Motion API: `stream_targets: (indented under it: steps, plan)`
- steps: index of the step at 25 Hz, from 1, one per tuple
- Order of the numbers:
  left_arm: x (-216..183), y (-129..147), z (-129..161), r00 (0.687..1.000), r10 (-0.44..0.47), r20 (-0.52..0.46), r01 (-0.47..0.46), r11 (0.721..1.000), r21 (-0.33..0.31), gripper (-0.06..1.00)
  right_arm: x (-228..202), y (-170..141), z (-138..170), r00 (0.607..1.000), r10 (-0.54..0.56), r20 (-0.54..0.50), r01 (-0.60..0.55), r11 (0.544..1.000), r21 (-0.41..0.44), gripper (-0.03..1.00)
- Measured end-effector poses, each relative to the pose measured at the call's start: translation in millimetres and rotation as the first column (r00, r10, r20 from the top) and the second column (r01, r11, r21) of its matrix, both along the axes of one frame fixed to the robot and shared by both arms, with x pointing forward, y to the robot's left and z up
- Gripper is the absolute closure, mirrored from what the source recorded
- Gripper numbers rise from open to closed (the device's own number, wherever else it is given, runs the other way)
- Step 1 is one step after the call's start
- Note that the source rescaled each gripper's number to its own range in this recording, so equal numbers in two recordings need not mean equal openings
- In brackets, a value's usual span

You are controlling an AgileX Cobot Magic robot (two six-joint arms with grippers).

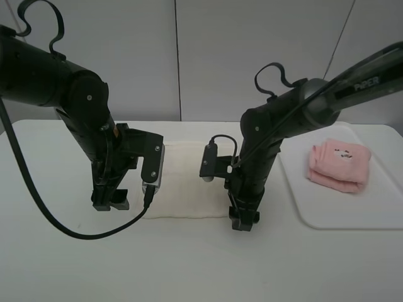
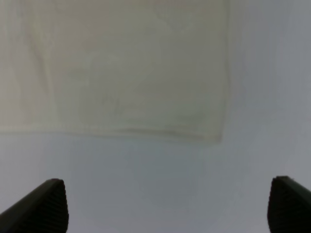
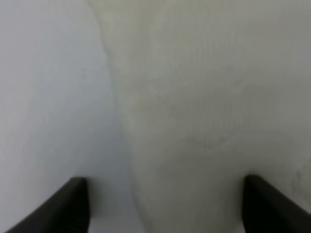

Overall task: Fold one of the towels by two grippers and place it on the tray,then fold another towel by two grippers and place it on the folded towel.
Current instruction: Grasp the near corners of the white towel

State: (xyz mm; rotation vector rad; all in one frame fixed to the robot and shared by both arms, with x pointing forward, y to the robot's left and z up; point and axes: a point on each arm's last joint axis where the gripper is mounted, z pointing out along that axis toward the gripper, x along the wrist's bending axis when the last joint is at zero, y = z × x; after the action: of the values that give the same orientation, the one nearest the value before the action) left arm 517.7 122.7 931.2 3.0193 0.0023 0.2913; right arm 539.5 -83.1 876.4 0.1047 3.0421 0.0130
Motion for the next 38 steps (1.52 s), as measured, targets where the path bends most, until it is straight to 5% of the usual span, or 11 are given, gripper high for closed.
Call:
stream_targets:
  steps: [16, 22, 30, 38]
  plan:
    - [3, -3, 1, 0.999, 0.006, 0.039, -0.005, 0.999, -0.033, -0.06, 2, 0, 0, 0.999, 0.020, 0.026, -0.020, 1.000, -0.003, 0.93]
    - [2, -5, 1, 0.999, 0.037, 0.016, -0.036, 0.997, -0.064, -0.06, 2, 0, 0, 1.000, 0.016, 0.025, -0.016, 1.000, 0.001, 0.96]
    - [0, -4, -27, 0.996, 0.015, -0.086, -0.014, 1.000, 0.012, -0.06, 2, 1, 0, 1.000, 0.010, 0.021, -0.010, 1.000, 0.006, 0.96]
    - [-3, -10, -37, 0.994, -0.039, -0.100, 0.042, 0.999, 0.022, -0.06, 2, 1, 0, 1.000, 0.009, 0.022, -0.010, 1.000, 0.007, 0.96]
